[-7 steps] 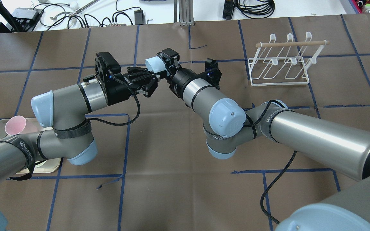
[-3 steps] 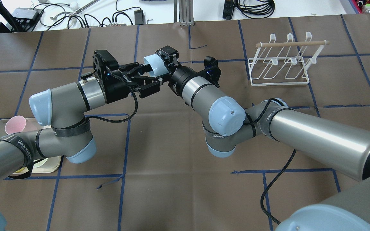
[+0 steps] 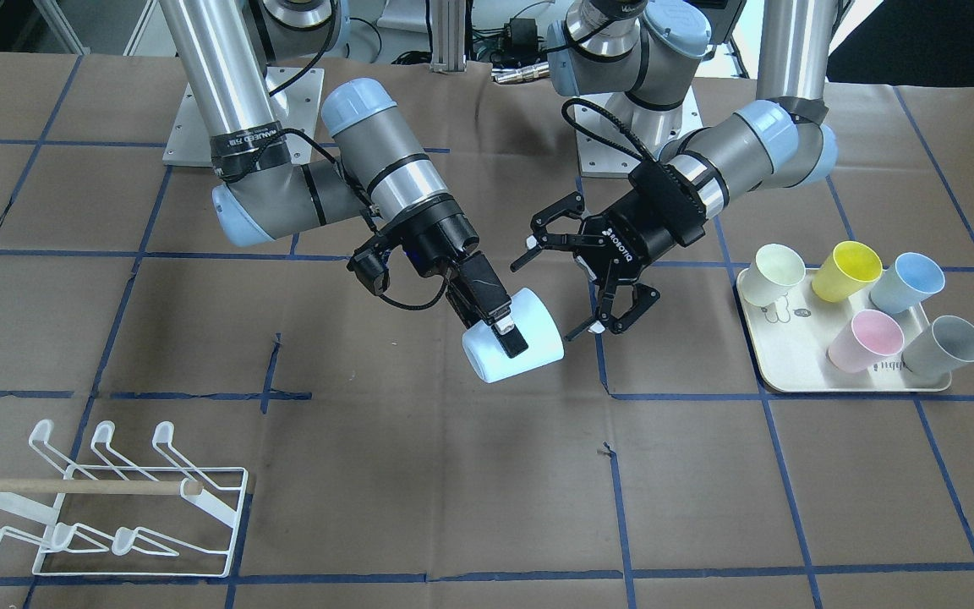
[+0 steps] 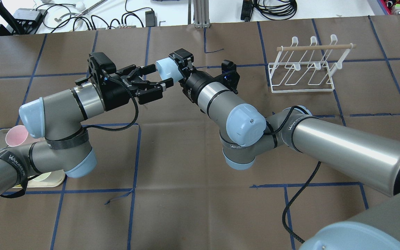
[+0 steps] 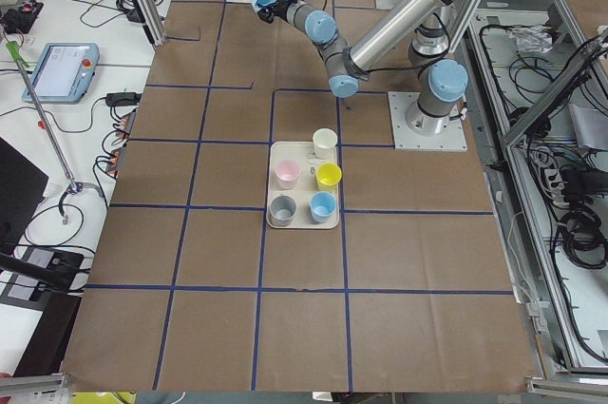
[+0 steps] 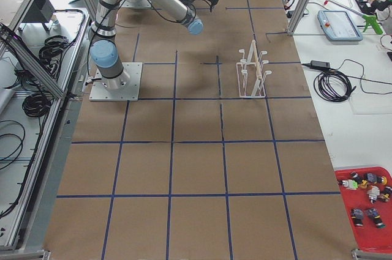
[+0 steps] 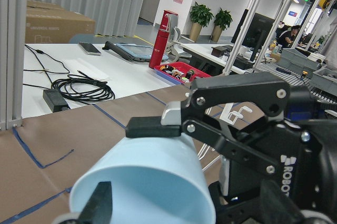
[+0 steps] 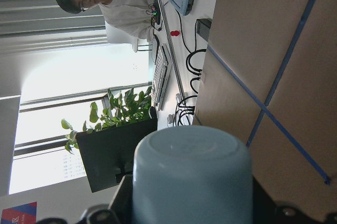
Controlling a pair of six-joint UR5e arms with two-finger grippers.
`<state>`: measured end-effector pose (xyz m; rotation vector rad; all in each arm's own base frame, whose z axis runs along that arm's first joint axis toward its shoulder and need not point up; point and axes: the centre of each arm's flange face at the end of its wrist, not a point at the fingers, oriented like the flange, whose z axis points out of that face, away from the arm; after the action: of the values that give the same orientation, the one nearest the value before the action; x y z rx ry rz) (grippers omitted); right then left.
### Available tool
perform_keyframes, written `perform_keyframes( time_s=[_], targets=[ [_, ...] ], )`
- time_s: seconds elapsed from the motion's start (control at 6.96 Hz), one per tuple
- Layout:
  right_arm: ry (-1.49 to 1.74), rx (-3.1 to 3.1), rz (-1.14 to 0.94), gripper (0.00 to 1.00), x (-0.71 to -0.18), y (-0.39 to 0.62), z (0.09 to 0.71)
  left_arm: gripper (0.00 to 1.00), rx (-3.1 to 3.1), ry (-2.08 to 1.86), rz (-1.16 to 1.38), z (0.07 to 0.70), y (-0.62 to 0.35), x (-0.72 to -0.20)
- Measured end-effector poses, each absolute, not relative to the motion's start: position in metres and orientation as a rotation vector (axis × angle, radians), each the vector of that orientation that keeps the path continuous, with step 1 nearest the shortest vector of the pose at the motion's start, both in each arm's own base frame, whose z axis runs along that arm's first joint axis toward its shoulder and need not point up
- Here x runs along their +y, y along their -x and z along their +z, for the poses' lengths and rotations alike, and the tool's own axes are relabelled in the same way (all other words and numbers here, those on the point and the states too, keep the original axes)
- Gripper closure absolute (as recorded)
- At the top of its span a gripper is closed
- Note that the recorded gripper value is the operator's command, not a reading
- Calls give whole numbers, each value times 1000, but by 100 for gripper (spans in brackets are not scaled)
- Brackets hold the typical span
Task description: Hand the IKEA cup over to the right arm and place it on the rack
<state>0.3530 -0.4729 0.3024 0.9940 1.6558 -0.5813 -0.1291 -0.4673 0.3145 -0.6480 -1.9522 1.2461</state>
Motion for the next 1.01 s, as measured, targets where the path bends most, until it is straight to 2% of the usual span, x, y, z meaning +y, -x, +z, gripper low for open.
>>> perform_keyframes(
  time_s=[0.14,0.43,1.01],
  targets=[
    [-993,1672,-607,67,-478,-345,301,0,-1973,606,1265,310,112,-459],
    [-876,1786,-806,71,-500,-308,301,0,-2009,523,1316,310,78,-450],
    [-394,2130,-1487,75,-526,-219,316,1,-2111,207,1265,348,51,-501]
  ],
)
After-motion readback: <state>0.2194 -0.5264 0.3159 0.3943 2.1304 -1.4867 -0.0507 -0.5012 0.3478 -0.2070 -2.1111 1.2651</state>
